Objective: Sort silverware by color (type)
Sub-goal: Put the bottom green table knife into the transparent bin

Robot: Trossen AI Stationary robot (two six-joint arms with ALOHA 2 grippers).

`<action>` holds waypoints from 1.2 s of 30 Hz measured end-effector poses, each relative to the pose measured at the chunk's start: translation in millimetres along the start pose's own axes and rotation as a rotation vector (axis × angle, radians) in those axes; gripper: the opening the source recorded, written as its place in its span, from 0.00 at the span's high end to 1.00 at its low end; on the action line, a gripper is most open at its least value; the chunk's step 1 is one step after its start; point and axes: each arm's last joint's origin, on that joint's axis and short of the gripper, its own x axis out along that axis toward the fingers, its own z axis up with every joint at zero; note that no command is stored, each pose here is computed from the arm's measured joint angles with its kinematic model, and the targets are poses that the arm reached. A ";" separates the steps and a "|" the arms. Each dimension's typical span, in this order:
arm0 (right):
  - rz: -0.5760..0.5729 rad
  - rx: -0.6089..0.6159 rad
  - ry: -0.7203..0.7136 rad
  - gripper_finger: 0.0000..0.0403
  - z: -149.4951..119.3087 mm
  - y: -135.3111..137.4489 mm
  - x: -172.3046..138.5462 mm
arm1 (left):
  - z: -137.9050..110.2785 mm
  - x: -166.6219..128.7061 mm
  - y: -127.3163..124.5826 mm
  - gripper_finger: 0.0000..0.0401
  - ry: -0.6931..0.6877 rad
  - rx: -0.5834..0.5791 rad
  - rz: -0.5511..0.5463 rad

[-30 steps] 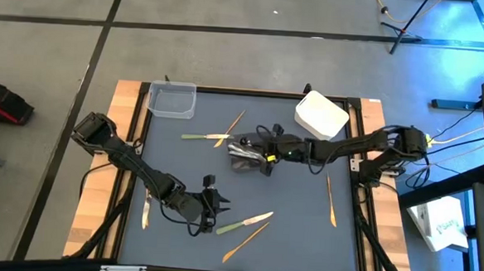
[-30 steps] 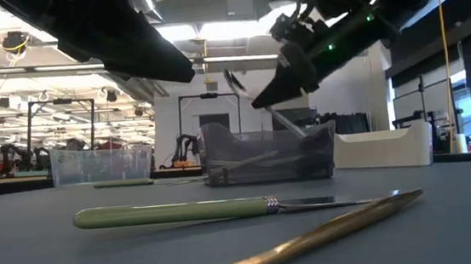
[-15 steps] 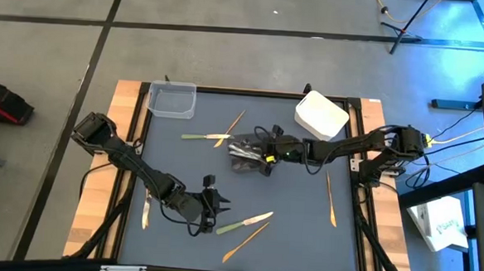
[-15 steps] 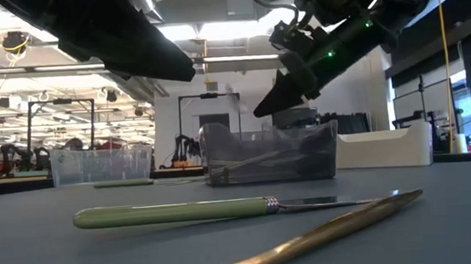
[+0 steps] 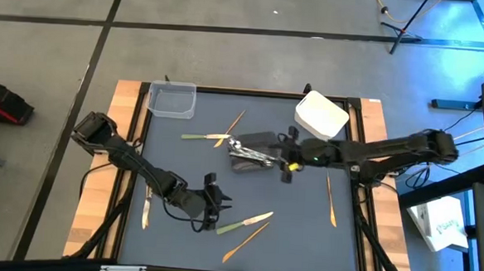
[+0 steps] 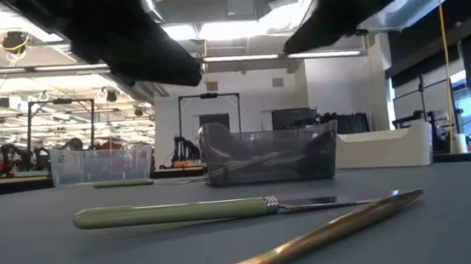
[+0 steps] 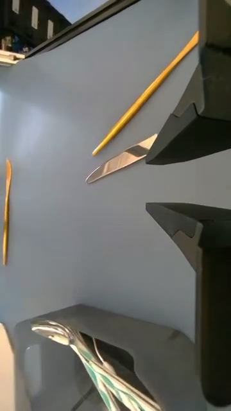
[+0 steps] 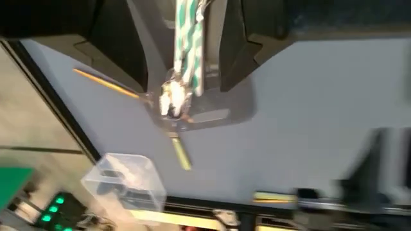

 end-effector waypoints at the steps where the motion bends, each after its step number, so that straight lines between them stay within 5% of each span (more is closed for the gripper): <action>1: 0.023 -0.012 0.003 0.56 0.1 5.2 -6.4 | 1.6 1.6 2.5 0.73 0.003 -0.008 -0.004; 9: 0.238 -0.020 -0.002 0.56 -36.3 58.1 -35.0 | 26.4 13.4 17.7 0.61 0.025 -0.019 -0.142; 17: 0.266 0.041 -0.095 0.55 -75.1 96.8 -47.0 | 17.9 11.9 -1.1 0.61 0.022 -0.053 -0.187; 27: 0.286 0.071 -0.109 0.55 -84.3 111.6 -57.5 | -3.4 47.0 -55.3 0.62 0.109 0.030 -0.186; 36: 0.267 0.088 -0.105 0.55 -84.5 110.8 -57.0 | -26.5 70.4 -61.1 0.62 0.277 0.050 -0.083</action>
